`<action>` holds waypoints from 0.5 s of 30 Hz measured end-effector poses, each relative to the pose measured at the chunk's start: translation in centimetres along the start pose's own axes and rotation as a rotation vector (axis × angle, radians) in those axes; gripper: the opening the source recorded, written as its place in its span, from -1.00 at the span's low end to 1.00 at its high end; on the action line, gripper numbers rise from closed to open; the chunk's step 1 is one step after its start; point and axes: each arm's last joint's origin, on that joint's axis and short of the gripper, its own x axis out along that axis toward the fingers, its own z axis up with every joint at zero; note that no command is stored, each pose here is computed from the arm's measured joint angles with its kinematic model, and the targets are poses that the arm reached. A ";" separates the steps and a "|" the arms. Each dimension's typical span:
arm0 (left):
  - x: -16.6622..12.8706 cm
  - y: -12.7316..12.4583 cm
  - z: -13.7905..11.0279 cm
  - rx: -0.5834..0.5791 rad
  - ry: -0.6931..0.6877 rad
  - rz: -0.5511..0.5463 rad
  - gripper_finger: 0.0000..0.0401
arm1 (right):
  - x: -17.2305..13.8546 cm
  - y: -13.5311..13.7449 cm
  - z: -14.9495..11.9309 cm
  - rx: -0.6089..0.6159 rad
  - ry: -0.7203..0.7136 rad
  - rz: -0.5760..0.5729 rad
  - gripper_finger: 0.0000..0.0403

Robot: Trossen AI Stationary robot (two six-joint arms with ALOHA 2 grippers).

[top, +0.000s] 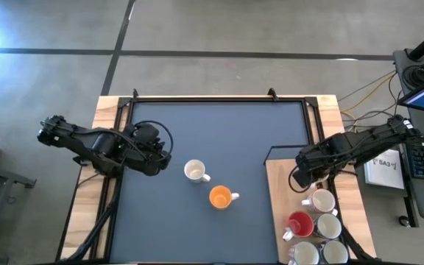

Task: Place coffee mugs
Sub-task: Put the orange pattern mug on the shelf

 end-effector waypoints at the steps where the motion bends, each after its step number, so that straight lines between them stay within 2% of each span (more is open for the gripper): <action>1: 0.0 0.0 0.0 0.000 0.000 0.000 -0.59 | 0.0 0.0 0.0 -0.010 -0.001 -0.001 -0.66; 15: 0.0 0.0 0.0 -0.002 0.000 0.000 -0.59 | -0.7 0.0 -0.2 -0.038 0.000 0.005 -0.53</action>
